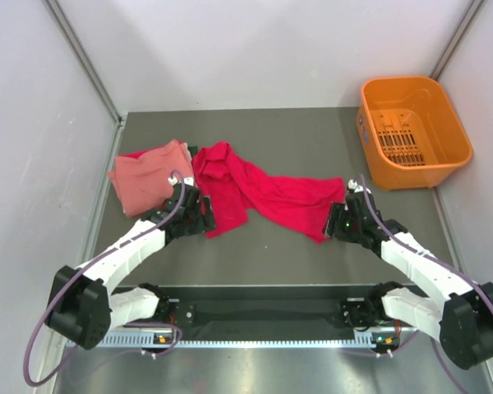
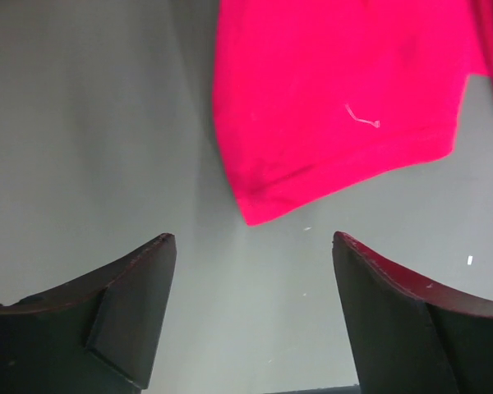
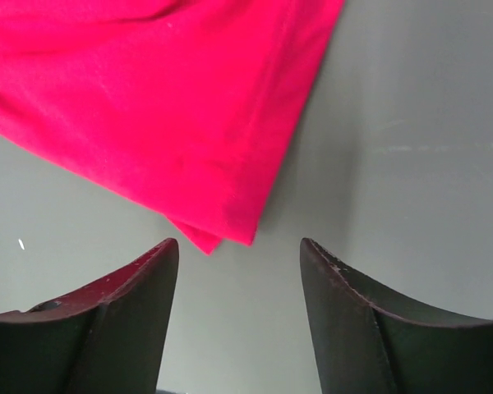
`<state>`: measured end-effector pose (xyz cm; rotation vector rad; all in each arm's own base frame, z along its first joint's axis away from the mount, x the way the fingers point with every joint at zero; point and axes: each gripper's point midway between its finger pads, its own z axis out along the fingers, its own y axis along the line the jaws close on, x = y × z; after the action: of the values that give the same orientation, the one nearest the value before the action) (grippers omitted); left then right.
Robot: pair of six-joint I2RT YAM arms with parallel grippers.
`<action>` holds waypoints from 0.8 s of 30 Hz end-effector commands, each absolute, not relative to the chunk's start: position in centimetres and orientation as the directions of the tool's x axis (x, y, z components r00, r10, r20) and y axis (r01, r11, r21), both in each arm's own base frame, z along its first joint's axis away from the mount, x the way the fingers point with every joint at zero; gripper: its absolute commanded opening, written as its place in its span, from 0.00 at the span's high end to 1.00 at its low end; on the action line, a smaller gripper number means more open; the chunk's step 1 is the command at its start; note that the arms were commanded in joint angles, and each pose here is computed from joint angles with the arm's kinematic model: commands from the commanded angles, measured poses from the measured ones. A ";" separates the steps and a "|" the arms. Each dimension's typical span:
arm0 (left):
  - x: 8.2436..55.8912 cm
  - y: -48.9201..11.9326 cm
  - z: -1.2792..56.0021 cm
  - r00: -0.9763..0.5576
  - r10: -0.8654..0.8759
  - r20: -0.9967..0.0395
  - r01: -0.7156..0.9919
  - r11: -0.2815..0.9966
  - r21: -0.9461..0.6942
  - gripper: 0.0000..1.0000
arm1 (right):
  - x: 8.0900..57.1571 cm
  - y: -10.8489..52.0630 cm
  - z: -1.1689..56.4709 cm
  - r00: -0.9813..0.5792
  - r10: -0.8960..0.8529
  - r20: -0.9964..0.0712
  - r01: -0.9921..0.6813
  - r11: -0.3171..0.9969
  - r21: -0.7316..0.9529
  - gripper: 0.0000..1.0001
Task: Fold and stack the t-shirts
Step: Flatten the tshirt out
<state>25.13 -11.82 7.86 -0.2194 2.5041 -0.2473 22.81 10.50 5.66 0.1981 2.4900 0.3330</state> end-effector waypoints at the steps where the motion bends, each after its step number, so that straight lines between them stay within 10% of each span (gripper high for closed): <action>1: 25.3 -13.0 6.6 -0.814 -0.243 -0.527 -0.106 0.955 -0.275 0.19 | 24.5 11.9 6.6 -0.765 0.243 -0.597 0.036 0.941 0.337 0.39; 18: 26.4 -14.5 2.2 -0.856 -0.247 -0.455 -0.126 0.952 -0.279 0.72 | 24.5 11.5 6.6 -0.746 0.254 -0.616 0.048 0.942 0.332 0.44; 21: 26.3 -14.1 2.1 -0.853 -0.246 -0.460 -0.131 0.955 -0.267 1.00 | 24.5 11.3 6.1 -0.756 0.247 -0.606 0.055 0.947 0.317 0.43; 24: 26.3 -13.9 3.1 -0.842 -0.247 -0.480 -0.126 0.955 -0.269 1.00 | 24.8 11.3 5.3 -0.766 0.241 -0.595 0.065 0.951 0.302 0.43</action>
<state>25.80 -14.00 2.03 -0.2638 2.6154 -0.3126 23.84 10.92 5.40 0.2151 2.4528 0.3551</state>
